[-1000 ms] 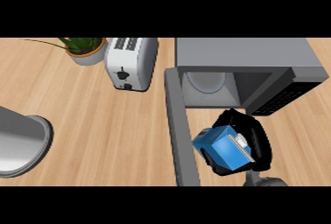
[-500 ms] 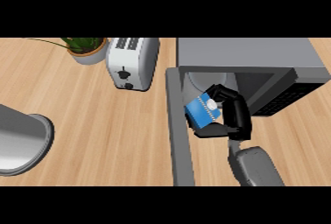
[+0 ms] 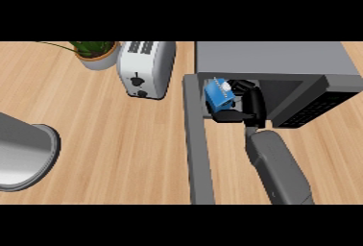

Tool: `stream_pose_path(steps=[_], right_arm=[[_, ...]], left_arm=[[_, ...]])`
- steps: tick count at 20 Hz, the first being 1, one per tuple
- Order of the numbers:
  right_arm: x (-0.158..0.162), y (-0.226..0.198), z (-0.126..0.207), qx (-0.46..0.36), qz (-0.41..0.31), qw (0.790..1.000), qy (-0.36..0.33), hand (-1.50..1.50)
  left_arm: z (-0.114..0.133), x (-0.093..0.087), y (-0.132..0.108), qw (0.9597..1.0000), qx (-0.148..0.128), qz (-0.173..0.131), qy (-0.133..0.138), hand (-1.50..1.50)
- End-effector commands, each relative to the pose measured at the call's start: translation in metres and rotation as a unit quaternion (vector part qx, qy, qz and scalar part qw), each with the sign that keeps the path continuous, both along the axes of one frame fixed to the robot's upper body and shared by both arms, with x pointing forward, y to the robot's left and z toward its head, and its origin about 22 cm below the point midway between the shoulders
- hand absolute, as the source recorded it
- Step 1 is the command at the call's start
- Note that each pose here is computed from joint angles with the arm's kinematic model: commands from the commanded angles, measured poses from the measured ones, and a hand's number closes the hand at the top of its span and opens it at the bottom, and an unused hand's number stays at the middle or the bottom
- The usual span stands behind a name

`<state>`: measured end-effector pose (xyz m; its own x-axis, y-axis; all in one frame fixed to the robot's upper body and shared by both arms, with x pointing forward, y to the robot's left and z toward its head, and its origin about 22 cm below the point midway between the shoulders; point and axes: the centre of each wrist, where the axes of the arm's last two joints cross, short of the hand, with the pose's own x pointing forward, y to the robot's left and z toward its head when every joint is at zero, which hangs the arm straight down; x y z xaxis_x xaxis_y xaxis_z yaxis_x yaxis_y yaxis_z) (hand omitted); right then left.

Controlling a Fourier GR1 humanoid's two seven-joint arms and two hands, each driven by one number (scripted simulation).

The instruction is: Pick up the milk, place it into the microwave and close the microwave

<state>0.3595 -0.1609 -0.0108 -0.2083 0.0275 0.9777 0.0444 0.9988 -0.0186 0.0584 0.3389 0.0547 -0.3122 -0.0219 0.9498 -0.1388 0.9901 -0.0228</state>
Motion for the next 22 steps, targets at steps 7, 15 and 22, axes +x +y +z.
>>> stream_pose_path(steps=[7, 15, 22], right_arm=[[0.023, -0.002, -0.03, -0.045, -0.003, 0.998, -0.046, 1.5], [0.052, -0.009, -0.002, -0.094, -0.034, 0.992, -0.078, 1.5], [0.063, -0.005, 0.014, -0.256, -0.075, 0.956, -0.124, 1.5]], left_arm=[[-0.003, 0.013, 0.012, 0.9999, -0.001, -0.01, 0.01, -1.5], [-0.012, 0.017, 0.02, 0.9999, 0.001, -0.008, 0.009, -1.5], [-0.006, 0.006, 0.009, 0.9998, -0.004, -0.019, 0.007, -1.5]])
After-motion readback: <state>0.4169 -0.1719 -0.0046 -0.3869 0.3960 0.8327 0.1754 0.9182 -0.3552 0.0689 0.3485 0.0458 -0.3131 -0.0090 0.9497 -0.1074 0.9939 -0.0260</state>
